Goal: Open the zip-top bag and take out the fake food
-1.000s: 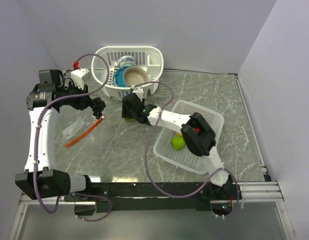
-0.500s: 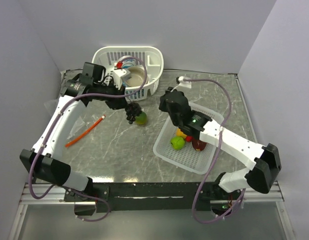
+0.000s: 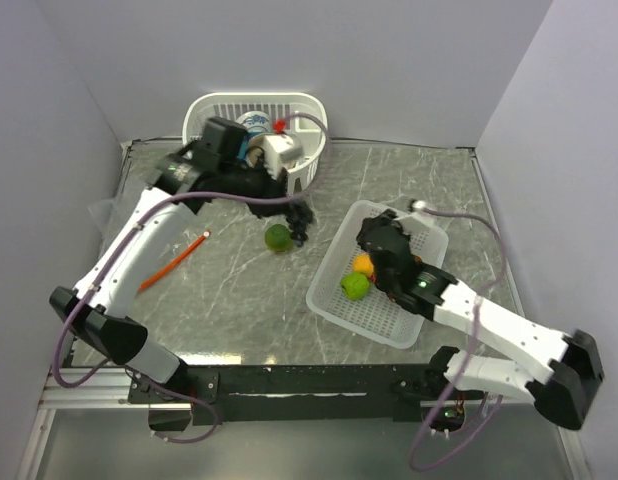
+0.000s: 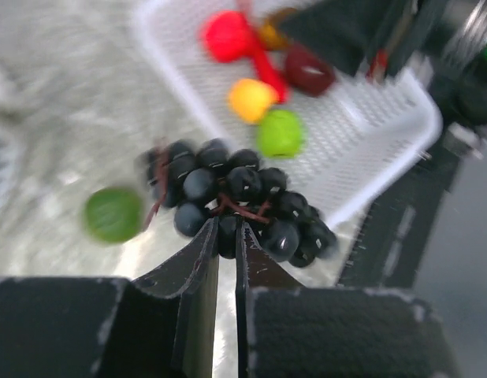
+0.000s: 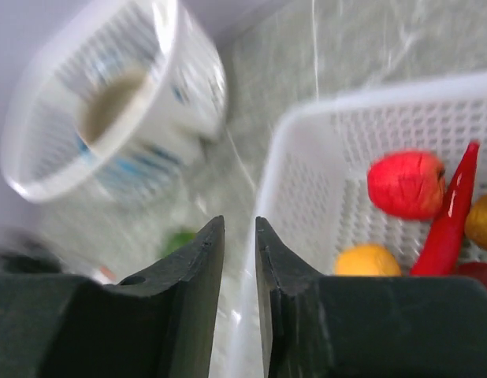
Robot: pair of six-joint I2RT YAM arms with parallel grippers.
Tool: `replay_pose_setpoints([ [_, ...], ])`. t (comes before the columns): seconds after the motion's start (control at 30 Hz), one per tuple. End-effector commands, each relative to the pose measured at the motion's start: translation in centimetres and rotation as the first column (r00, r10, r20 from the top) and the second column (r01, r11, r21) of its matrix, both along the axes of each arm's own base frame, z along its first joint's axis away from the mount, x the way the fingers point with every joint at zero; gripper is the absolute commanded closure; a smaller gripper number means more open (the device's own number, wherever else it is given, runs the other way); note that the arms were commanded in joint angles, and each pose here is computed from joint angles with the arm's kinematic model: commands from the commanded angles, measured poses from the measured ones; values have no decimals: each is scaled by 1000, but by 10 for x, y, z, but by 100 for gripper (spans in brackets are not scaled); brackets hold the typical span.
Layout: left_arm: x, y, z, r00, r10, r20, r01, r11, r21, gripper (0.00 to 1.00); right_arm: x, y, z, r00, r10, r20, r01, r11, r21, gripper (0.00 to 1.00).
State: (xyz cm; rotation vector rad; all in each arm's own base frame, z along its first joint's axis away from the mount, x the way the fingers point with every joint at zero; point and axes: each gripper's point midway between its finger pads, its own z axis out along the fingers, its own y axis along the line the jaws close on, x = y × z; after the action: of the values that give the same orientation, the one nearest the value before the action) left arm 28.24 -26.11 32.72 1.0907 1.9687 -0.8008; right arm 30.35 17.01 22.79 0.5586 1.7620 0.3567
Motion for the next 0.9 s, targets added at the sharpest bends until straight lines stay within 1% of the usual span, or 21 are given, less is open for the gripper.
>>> replay_pose_setpoints([
  [0.0, -19, -45, -9, 995, -101, -11, 101, 995, 14, 99, -4, -56, 44, 953, -279, 119, 261, 954, 148, 65],
  [0.07, -26, -62, -28, 987, -152, -46, 154, 987, 40, 99, -8, -70, 45, 943, -319, 99, 302, 941, 151, 62],
  [0.1, -27, -67, -35, 985, -161, -57, 164, 985, 51, 96, -9, -74, 47, 939, -330, 98, 313, 937, 157, 61],
  [0.13, -28, -72, -45, 983, -171, -68, 175, 982, 67, 92, -13, -79, 48, 937, -333, 103, 313, 934, 170, 60],
  [0.17, -24, -78, -58, 982, -172, -78, 179, 980, 84, 80, -13, -81, 51, 938, -328, 113, 306, 935, 179, 59],
  [0.2, -23, -83, -67, 981, -174, -80, 182, 978, 101, 62, -14, -83, 53, 936, -330, 119, 305, 933, 190, 58],
  [0.23, -18, -82, -78, 984, -156, -84, 166, 977, 131, 4, -17, -86, 53, 937, -325, 126, 297, 933, 204, 57],
  [0.27, -13, -83, -90, 985, -146, -93, 159, 975, 153, 1, -18, -87, 58, 938, -318, 141, 286, 935, 208, 56],
  [0.33, -2, -83, -96, 990, -121, -66, 131, 976, 172, 3, -19, -89, 62, 936, -317, 152, 282, 935, 213, 52],
  [0.43, 1, -85, -90, 992, -122, -28, 125, 981, 150, 3, -17, -91, 63, 937, -316, 150, 287, 940, 187, 48],
  [0.5, 2, -81, -84, 995, -100, -3, 99, 984, 150, 3, -15, -89, 62, 940, -309, 148, 282, 943, 176, 40],
  [0.53, 4, -76, -83, 996, -84, 16, 81, 984, 158, 3, -14, -88, 61, 939, -311, 145, 285, 942, 177, 39],
  [0.57, 12, -68, -84, 998, -44, 43, 36, 983, 180, 3, -13, -88, 59, 940, -313, 140, 288, 942, 173, 38],
  [0.6, 25, -55, -84, 999, 5, 51, -14, 985, 172, 3, -12, -87, 58, 942, -307, 137, 283, 944, 171, 35],
  [0.63, 33, -44, -96, 998, 42, 46, -49, 984, 171, 3, -10, -86, 55, 943, -305, 134, 283, 945, 161, 34],
  [0.67, 41, -31, -98, 995, 83, 53, -90, 982, 163, 3, -9, -87, 53, 942, -309, 130, 288, 945, 155, 33],
  [0.7, 59, -7, -107, 987, 157, 43, -162, 972, 172, 3, -8, -86, 51, 944, -306, 126, 286, 946, 150, 33],
  [0.73, 61, 10, -133, 981, 193, 10, -190, 959, 211, 3, -7, -84, 47, 946, -303, 116, 286, 948, 141, 33],
  [0.77, 73, 19, -142, 975, 223, 25, -223, 952, 211, 3, -5, -84, 45, 946, -305, 110, 289, 947, 139, 33],
  [0.8, 83, 38, -156, 963, 269, 30, -268, 933, 240, 3, -4, -82, 43, 949, -298, 107, 282, 949, 142, 33],
  [0.87, 90, 51, -189, 951, 309, 19, -301, 911, 283, 3, -2, -78, 41, 955, -279, 102, 265, 955, 136, 32],
])
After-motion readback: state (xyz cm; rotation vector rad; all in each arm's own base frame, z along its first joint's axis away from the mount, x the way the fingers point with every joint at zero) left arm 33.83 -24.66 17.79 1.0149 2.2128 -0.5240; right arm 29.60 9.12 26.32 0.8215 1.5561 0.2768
